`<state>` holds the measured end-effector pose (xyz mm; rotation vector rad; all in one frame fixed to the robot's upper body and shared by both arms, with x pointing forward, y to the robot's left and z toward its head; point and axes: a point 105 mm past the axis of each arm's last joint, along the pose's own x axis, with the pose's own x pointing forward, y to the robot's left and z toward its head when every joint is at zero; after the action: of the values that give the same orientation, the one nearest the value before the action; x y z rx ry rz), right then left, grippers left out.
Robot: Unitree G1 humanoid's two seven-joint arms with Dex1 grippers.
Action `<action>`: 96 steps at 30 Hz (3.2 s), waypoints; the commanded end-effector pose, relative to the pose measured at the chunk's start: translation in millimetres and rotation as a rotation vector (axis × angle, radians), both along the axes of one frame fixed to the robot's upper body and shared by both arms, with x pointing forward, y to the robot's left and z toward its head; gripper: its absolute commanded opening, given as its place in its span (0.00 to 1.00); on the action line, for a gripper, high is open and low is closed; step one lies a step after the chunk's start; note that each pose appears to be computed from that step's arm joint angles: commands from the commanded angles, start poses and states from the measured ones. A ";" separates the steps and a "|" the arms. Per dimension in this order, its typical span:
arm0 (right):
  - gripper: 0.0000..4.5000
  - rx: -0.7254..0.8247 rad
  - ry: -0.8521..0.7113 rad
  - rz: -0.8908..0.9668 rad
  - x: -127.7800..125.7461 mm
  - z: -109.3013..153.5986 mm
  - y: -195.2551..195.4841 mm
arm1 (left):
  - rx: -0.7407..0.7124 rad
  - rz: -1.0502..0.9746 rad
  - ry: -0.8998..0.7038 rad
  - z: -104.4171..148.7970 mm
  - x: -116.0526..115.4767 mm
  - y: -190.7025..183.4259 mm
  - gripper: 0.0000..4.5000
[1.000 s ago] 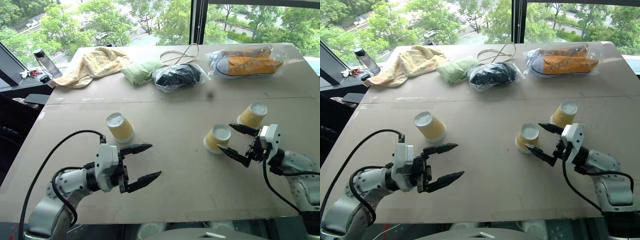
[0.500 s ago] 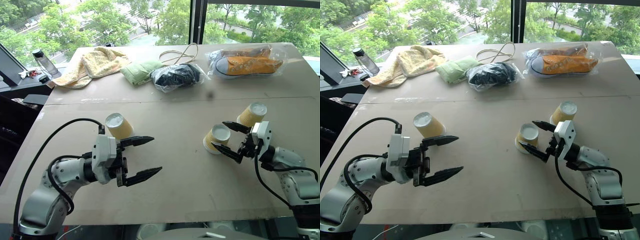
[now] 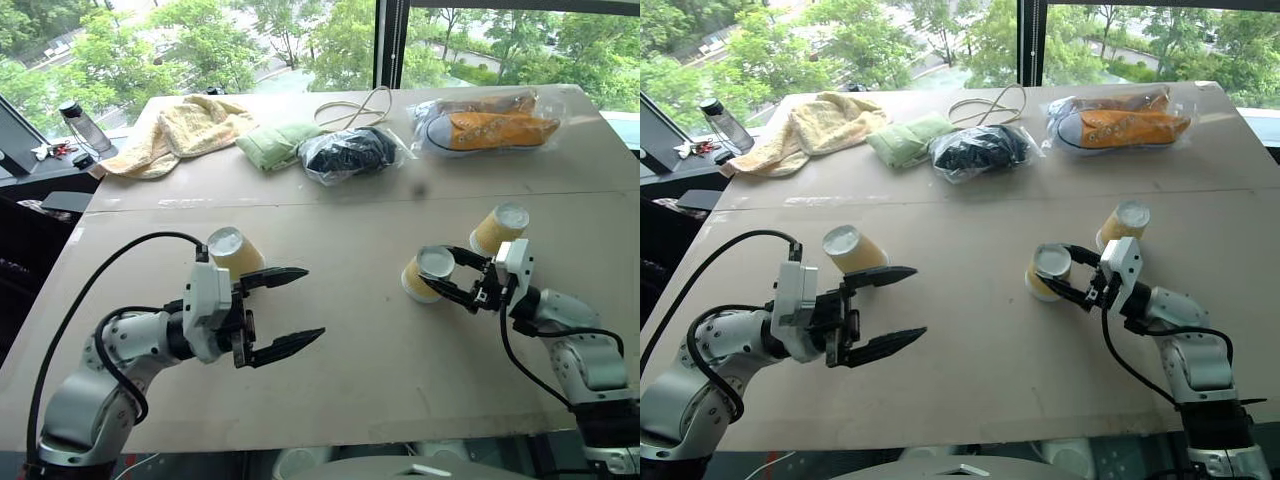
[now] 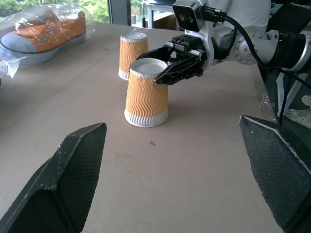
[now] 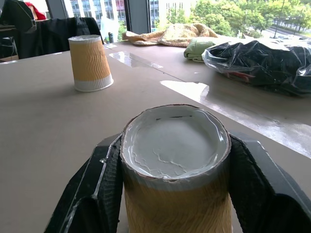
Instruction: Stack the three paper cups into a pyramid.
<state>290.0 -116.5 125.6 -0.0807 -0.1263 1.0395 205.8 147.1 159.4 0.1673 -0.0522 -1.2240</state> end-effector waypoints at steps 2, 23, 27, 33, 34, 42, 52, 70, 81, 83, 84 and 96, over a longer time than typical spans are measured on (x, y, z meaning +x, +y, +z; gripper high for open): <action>0.49 -0.024 -0.011 -0.019 19.2 6.6 22.2 | -0.025 0.048 -0.036 10.4 -2.6 3.8 1.00; 0.60 -0.025 0.063 0.125 39.0 20.0 96.3 | -0.036 0.353 0.013 0.0 3.4 34.0 1.00; 0.99 -0.013 0.052 0.129 38.5 23.3 98.8 | -0.039 0.346 0.016 -2.4 3.2 33.1 1.00; 0.99 -0.051 -0.085 0.083 36.3 45.8 77.5 | -0.083 0.288 0.005 2.2 2.2 23.8 1.00; 0.99 -0.048 -0.096 0.073 34.2 50.5 71.4 | -0.096 0.268 0.003 4.4 1.0 20.3 1.00; 0.99 -0.077 -0.163 -0.130 20.1 76.9 12.0 | -0.143 0.171 -0.027 19.9 14.5 -8.5 1.00; 0.99 -0.132 -0.146 -0.606 26.8 62.4 -91.3 | -0.069 0.122 -0.036 29.3 36.7 -40.6 1.00; 0.99 0.023 -0.030 -0.716 43.4 34.6 -107.9 | -0.058 0.058 -0.076 41.2 34.6 -50.7 1.00; 0.46 0.021 -0.050 -0.683 44.2 37.5 -99.8 | -0.072 0.074 -0.081 42.4 33.7 -45.8 1.00; 0.46 0.015 -0.060 -0.630 42.1 40.9 -87.1 | -0.090 0.098 -0.071 40.4 34.3 -42.1 1.00; 0.46 0.013 -0.064 -0.597 40.5 42.7 -78.7 | -0.089 0.107 -0.061 36.6 33.3 -39.9 1.00; 0.46 -0.034 -0.038 -0.289 28.2 35.0 6.7 | -0.081 0.267 0.013 -5.8 25.9 -12.3 1.00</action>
<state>320.0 -118.4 145.8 -0.1350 -0.0750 0.7197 232.8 134.3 143.7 0.0637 -0.0085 -0.9647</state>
